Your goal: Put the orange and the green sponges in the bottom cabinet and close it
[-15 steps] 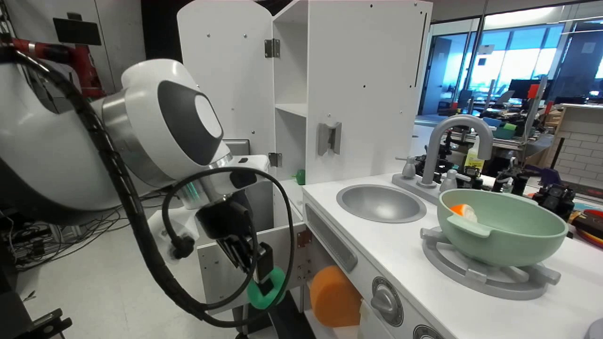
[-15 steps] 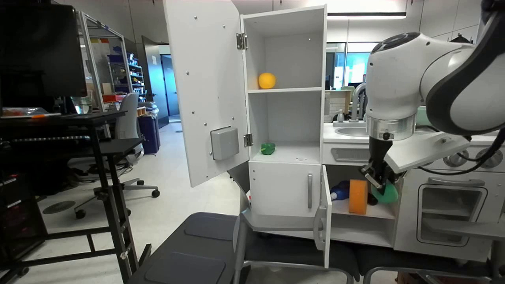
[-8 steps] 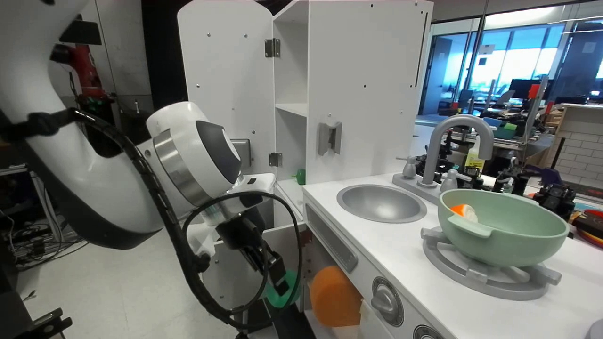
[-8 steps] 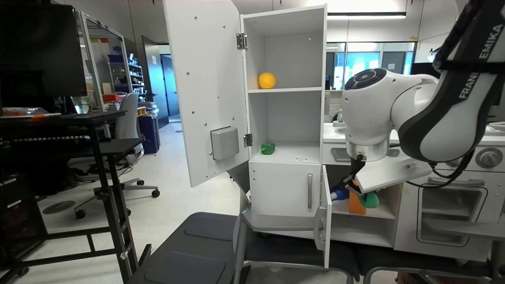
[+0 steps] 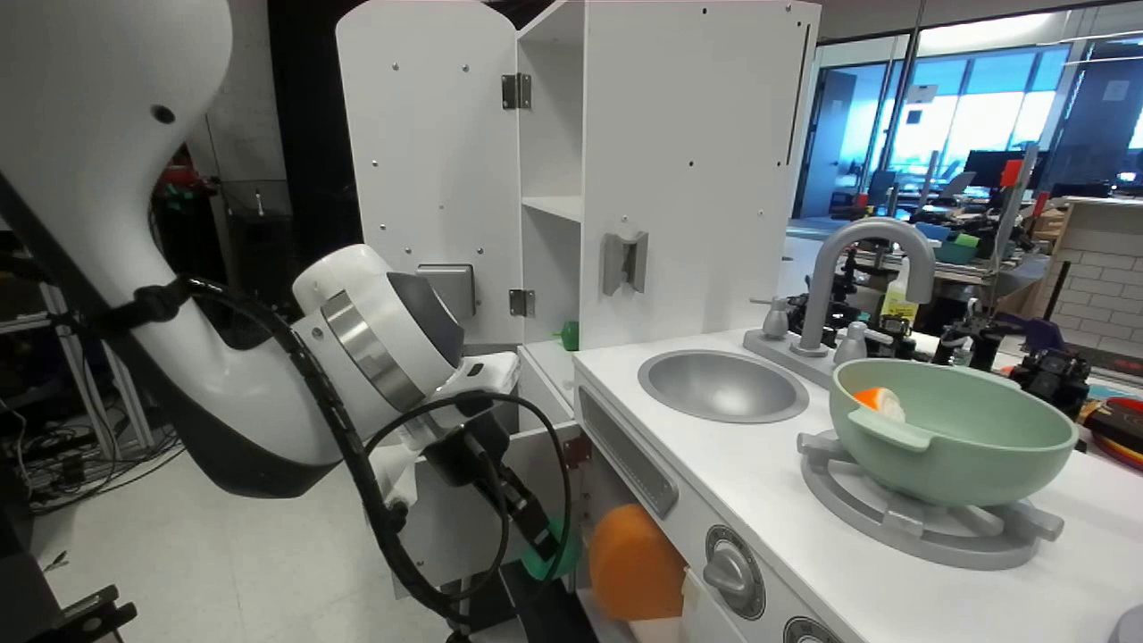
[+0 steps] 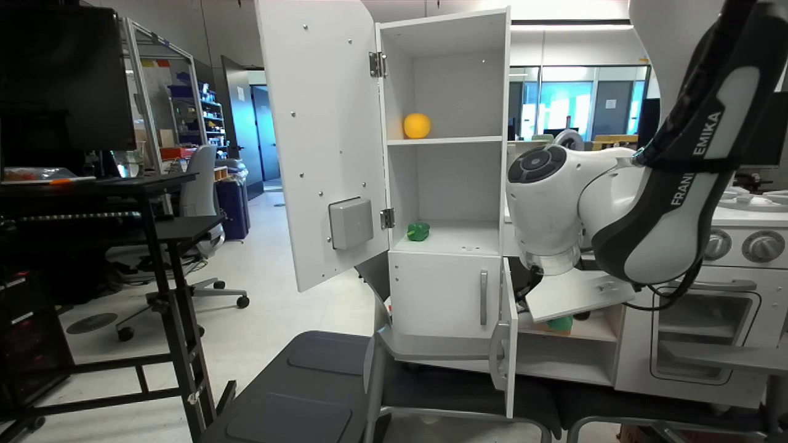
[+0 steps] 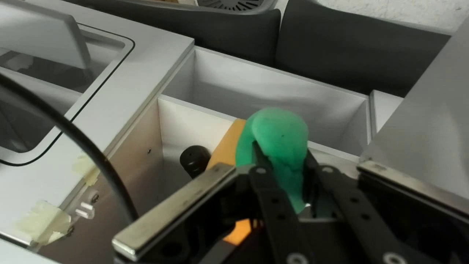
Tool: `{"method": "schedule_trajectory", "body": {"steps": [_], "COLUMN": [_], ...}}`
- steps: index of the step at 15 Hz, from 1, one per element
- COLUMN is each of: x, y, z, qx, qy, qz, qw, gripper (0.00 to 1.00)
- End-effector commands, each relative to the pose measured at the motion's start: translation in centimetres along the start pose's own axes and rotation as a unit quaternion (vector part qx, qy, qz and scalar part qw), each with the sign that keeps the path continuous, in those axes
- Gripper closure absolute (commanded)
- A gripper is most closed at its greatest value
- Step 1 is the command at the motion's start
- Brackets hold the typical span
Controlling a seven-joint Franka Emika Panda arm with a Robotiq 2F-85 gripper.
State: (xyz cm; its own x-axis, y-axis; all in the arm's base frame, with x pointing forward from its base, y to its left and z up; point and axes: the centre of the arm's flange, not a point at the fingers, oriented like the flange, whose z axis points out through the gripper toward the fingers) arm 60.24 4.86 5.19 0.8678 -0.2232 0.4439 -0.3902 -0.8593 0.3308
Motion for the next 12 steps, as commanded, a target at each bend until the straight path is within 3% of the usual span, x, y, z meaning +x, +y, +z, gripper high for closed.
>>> {"method": "schedule_trajectory", "body": {"steps": [1, 12], "x": [0.7, 2.9], "y": [-0.4, 0.6], "z": [1.2, 4.0], "qx": [-0.005, -0.029], "qy": [0.029, 0.056], "qz": [0.011, 0.037], "qw": [0.9995, 0.9973], "gripper": [0.95, 0.95]}}
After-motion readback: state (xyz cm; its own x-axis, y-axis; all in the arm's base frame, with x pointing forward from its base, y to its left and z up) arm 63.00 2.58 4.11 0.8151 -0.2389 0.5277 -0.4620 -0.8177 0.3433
